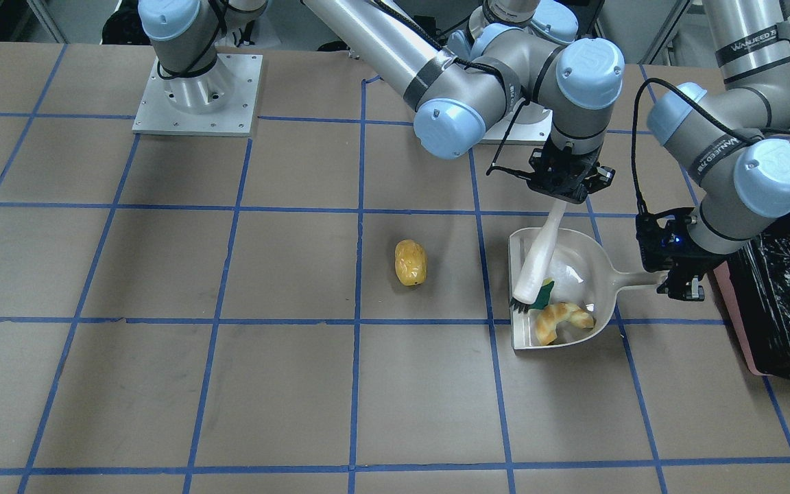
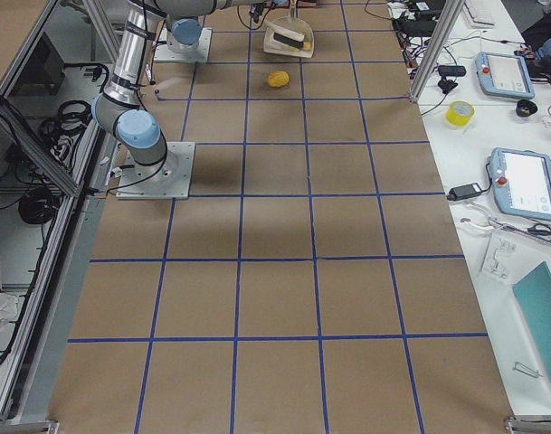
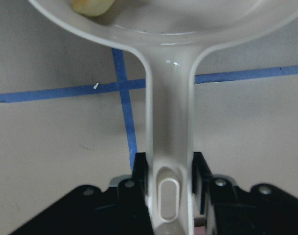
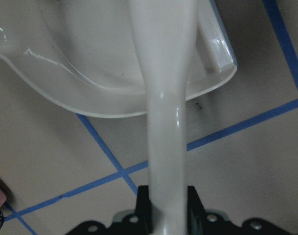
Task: Sweep and dump trash into bin
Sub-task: 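Brush the yellow lemon toy into the dustpan with the right gripper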
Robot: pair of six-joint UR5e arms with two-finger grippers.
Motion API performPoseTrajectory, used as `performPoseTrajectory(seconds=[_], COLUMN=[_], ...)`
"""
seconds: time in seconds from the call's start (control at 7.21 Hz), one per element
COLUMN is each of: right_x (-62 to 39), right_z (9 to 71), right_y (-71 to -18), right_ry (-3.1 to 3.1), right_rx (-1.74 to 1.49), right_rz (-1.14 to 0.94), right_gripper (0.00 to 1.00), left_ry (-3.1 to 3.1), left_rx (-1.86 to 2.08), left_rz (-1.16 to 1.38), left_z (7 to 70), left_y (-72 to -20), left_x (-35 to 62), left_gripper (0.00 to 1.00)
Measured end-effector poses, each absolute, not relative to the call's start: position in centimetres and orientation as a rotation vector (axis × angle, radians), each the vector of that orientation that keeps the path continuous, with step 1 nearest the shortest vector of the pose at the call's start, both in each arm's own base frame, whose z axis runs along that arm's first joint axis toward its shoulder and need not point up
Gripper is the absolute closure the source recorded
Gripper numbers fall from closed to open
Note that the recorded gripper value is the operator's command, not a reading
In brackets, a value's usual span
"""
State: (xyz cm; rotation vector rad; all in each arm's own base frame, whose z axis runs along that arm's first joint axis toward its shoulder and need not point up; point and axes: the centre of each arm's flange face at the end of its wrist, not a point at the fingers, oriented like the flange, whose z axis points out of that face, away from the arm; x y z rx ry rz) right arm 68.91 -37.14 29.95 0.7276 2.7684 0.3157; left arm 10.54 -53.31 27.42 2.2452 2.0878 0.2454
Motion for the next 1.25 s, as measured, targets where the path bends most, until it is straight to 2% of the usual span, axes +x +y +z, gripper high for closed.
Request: performPoseTrajectory(seconds=[0.69, 1.25], right_x=[70.6, 66.2], right_z=[32.0, 32.7], right_y=[-33.7, -32.7], right_ry=[2.703, 2.976], right_rx=[0.777, 0.896], right_rz=[0.389, 0.375], right_gripper=[1.0, 1.0], left_ry=[2.08, 2.079], left_rx=[2.249, 2.248], left_rz=[0.241, 0.239], left_z=[27.6, 27.6], left_y=[-53.4, -53.4], left_x=[10.7, 10.7], left_gripper=[1.0, 1.0])
